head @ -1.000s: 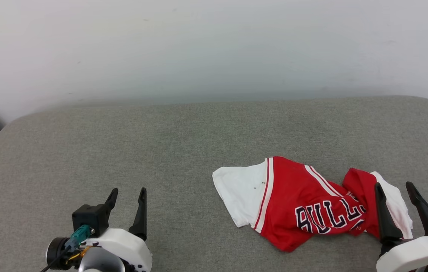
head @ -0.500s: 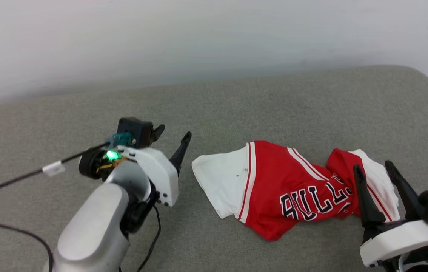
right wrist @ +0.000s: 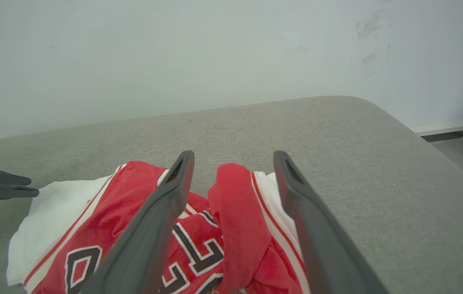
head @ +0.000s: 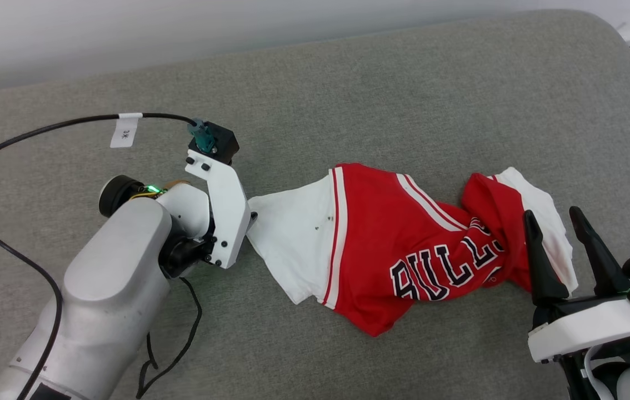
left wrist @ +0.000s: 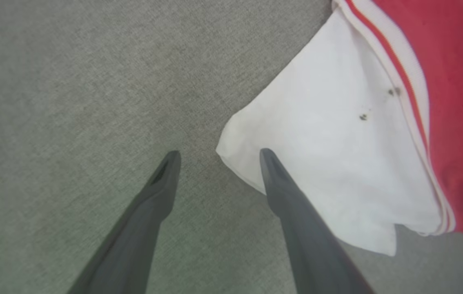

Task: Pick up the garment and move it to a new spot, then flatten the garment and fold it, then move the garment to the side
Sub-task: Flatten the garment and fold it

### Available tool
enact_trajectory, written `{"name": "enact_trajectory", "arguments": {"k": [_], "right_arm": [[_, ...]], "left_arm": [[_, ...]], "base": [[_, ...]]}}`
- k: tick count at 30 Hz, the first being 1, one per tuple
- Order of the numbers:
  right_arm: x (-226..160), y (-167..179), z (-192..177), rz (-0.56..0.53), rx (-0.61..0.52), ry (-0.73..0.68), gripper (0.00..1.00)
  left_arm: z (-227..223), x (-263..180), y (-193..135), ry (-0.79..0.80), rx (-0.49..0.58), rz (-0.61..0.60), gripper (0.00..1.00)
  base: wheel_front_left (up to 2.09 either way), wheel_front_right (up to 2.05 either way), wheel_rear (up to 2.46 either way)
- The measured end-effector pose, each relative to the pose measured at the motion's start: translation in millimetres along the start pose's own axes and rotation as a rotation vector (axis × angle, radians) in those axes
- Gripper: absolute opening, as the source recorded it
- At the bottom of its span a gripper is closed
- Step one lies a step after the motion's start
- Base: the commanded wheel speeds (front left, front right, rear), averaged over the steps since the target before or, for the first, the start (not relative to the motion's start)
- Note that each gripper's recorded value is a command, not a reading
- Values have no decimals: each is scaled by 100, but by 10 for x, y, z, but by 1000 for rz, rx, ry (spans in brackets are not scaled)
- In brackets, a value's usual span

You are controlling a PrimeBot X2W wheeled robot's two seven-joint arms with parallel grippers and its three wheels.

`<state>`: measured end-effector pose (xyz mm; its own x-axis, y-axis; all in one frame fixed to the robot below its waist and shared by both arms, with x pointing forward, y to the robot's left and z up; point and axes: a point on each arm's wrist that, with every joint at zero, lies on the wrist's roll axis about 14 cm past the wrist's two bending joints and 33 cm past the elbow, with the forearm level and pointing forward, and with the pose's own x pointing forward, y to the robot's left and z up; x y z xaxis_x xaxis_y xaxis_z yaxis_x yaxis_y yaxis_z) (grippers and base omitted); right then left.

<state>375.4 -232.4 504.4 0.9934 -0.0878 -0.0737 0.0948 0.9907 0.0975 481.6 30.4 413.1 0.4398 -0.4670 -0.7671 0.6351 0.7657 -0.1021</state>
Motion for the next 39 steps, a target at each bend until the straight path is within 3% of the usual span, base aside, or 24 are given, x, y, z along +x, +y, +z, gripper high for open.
{"name": "enact_trajectory", "arguments": {"k": [4, 12, 13, 14, 15, 16, 27, 39], "right_arm": [[1, -138, -115, -44, 9, 21, 100], [2, -261, -231, -83, 7, 52, 100], [2, -264, -234, -83, 7, 53, 100], [3, -265, -238, -84, 8, 54, 100], [6, -268, -239, -85, 8, 55, 100], [13, -267, -233, -84, 8, 53, 100], [-14, -222, -101, -66, 8, 29, 100], [-150, -329, -95, -90, 78, 92, 100]], "left_arm": [[-240, 263, -109, 154, 7, -58, 100], [-354, 432, -194, 240, -12, -103, 100], [-358, 436, -199, 244, -13, -104, 86], [-361, 437, -203, 245, -13, -104, 42], [-357, 438, -210, 241, -10, -104, 25], [-350, 437, -217, 232, -6, -103, 0], [-270, 237, -315, 85, 56, -76, 0], [-156, -542, 199, -222, -73, 149, 0]], "base": [[0, 0, 0], [0, 0, 0], [0, 0, 0], [0, 0, 0], [0, 0, 0], [0, 0, 0], [0, 0, 0], [0, 0, 0]]}}
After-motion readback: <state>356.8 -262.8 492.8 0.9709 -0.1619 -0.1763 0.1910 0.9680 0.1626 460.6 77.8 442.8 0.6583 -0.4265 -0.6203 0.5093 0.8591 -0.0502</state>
